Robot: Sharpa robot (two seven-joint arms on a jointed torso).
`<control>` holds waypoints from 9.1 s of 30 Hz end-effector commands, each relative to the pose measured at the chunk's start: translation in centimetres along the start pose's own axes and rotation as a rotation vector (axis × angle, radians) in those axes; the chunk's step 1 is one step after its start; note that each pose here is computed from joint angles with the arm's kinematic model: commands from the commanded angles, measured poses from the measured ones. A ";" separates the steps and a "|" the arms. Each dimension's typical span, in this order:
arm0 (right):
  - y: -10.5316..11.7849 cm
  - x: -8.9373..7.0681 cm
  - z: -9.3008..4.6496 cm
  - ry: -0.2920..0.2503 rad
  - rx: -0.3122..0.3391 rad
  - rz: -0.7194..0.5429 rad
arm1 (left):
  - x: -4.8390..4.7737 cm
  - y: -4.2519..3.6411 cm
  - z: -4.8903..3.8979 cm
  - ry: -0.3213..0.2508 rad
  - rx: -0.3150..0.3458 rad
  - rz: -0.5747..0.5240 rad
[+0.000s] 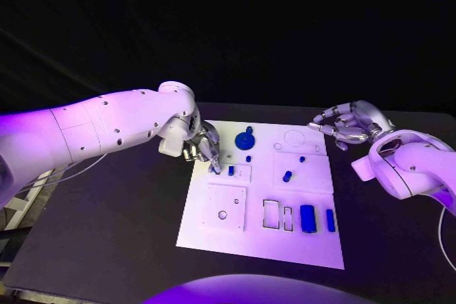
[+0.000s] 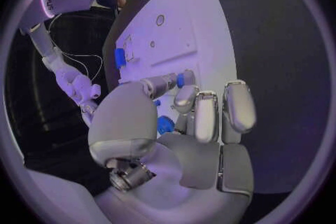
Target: Assemble the parts on the task board
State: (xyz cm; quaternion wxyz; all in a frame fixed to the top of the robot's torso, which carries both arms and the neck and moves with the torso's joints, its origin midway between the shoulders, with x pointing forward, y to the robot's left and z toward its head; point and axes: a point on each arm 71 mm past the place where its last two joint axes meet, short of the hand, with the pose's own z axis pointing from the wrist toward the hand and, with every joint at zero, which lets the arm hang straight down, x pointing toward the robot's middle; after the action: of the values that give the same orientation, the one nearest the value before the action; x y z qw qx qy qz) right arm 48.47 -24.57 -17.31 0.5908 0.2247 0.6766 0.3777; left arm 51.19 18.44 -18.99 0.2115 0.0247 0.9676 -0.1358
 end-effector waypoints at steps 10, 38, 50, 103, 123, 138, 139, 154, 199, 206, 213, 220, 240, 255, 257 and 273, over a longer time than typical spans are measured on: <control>0.0 0.0 -0.1 0.001 -0.010 -0.002 | 0.20 0.02 0.02 0.018 -0.004 0.016; 0.1 0.0 -0.1 0.003 -0.012 -0.001 | 0.29 -0.15 0.20 0.013 -0.014 0.020; 0.1 0.0 -0.1 0.004 -0.012 -0.001 | 0.36 -0.25 0.44 0.001 -0.025 0.016; 0.2 0.1 -0.2 0.007 -0.014 0.001 | 1.26 -0.46 1.22 0.000 -0.063 -0.015; 0.2 0.1 -0.2 0.007 -0.014 0.001 | 1.37 -0.21 1.28 -0.005 -0.071 -0.021; 0.2 0.1 -0.2 0.008 -0.014 0.001 | 1.34 -0.01 1.29 -0.003 -0.083 -0.021; 0.2 0.1 -0.2 0.008 -0.014 0.001 | 1.32 0.03 1.29 -0.004 -0.084 -0.022; 0.1 0.0 -0.2 0.008 -0.012 0.001 | 1.13 0.47 1.24 -0.022 -0.090 -0.046; 0.0 0.0 -0.1 0.005 -0.012 0.002 | 2.09 3.76 -2.00 -0.383 0.029 -0.231; 0.0 0.0 -0.1 0.002 -0.013 0.002 | 2.47 4.52 -4.27 -0.514 0.121 -0.340; -0.1 -0.3 0.0 -0.027 -0.017 0.009 | 3.86 5.90 -5.50 -0.597 0.143 -0.403; -0.3 -0.6 0.1 -0.048 -0.012 0.042 | 5.85 6.69 -6.08 -0.710 0.204 -0.457; -0.2 -0.4 0.3 -0.025 -0.070 0.129 | 9.35 4.74 -3.80 -0.706 0.192 -0.359; -0.2 -0.2 0.3 -0.024 -0.070 0.136 | 9.17 3.99 -1.54 -0.603 0.093 -0.314; -0.2 -0.2 0.3 -0.024 -0.069 0.136 | 9.15 3.88 -1.38 -0.595 0.089 -0.311; -0.4 -0.1 0.3 -0.023 -0.059 0.139 | 9.07 2.93 -0.79 -0.567 0.100 -0.306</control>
State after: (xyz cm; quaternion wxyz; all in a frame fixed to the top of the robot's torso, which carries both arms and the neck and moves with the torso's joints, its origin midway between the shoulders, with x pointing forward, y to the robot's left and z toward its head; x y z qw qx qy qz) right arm 48.86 -24.96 -17.51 0.5814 0.2615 0.6393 0.4300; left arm 43.01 21.55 -22.68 0.4576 -0.1540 0.8485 -0.2164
